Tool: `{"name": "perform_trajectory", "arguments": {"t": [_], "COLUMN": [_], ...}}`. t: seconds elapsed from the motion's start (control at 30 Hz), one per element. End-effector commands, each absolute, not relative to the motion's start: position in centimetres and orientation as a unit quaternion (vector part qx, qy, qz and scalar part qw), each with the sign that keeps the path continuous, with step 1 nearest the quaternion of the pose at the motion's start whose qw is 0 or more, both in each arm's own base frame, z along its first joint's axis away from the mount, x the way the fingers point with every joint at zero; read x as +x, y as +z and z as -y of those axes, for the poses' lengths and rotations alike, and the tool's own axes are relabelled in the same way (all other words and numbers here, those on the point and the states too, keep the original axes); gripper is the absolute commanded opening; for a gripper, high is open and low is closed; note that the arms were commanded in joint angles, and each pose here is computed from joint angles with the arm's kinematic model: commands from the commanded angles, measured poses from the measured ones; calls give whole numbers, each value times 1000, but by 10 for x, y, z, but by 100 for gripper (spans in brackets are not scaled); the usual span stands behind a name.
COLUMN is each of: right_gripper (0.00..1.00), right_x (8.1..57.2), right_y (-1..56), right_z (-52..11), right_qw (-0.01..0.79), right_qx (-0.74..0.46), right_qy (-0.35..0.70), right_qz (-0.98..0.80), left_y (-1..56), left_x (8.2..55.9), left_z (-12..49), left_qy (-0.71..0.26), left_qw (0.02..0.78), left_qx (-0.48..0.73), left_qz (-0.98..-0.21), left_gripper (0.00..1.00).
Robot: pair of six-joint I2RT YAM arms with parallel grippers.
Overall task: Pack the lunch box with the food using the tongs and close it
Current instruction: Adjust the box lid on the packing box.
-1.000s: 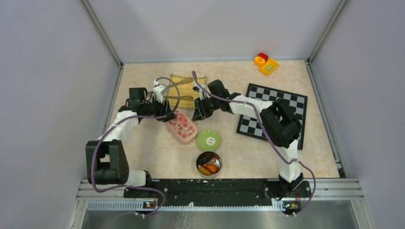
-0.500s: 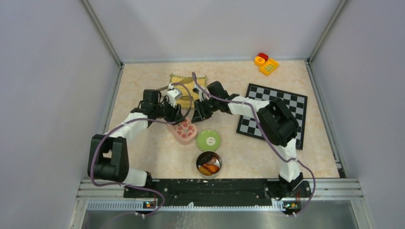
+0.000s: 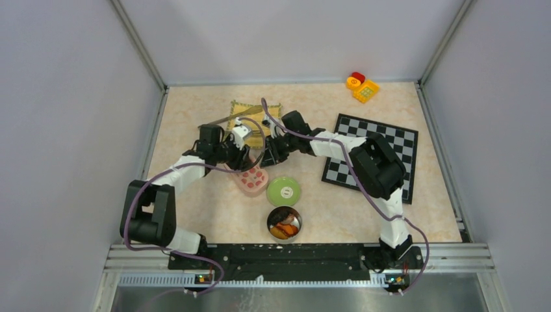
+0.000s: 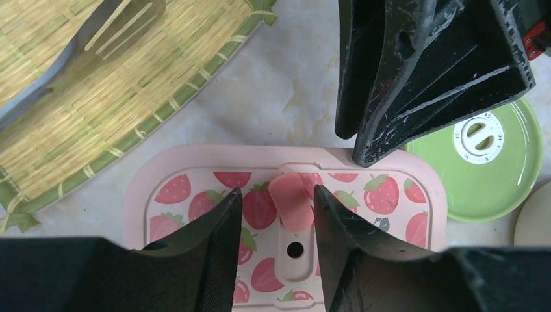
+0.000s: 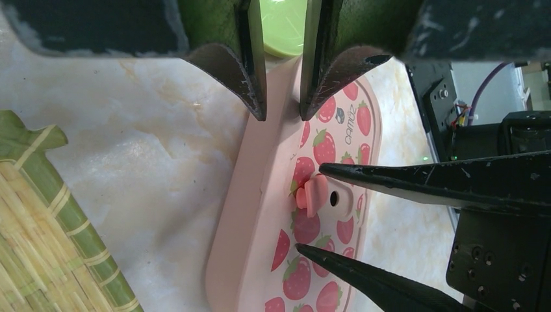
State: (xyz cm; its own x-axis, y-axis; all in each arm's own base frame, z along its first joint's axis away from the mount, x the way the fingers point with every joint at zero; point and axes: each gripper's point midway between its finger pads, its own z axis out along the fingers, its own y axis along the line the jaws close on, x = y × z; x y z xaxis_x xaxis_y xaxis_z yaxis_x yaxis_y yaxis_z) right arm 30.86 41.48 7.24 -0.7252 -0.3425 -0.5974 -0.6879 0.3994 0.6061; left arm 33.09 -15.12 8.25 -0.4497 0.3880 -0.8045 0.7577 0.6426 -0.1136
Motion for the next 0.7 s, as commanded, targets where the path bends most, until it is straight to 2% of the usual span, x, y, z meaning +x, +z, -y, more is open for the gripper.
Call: {"name": "perform_trajectory", "arguments": {"t": [0.0,0.33,0.67], "right_gripper": [24,22,21], "right_x": [307,306,305], "right_y": [59,52,49], "right_z": [-417,-416,-415], "right_qw": [186,179,176], "right_qx": [-318,-314,-314], "right_qy": [447,445,444], "right_qz": [-815,-819,-821], "left_y": [82,74,88], "left_x": [333,329,320], "left_z": [157,160,166], "left_qy": [-230,-182,-198], "left_qw": [396,383,370], "left_qx": [364,388,391], "left_qz": [-811,-818,-819], "left_gripper": [48,39,14]}}
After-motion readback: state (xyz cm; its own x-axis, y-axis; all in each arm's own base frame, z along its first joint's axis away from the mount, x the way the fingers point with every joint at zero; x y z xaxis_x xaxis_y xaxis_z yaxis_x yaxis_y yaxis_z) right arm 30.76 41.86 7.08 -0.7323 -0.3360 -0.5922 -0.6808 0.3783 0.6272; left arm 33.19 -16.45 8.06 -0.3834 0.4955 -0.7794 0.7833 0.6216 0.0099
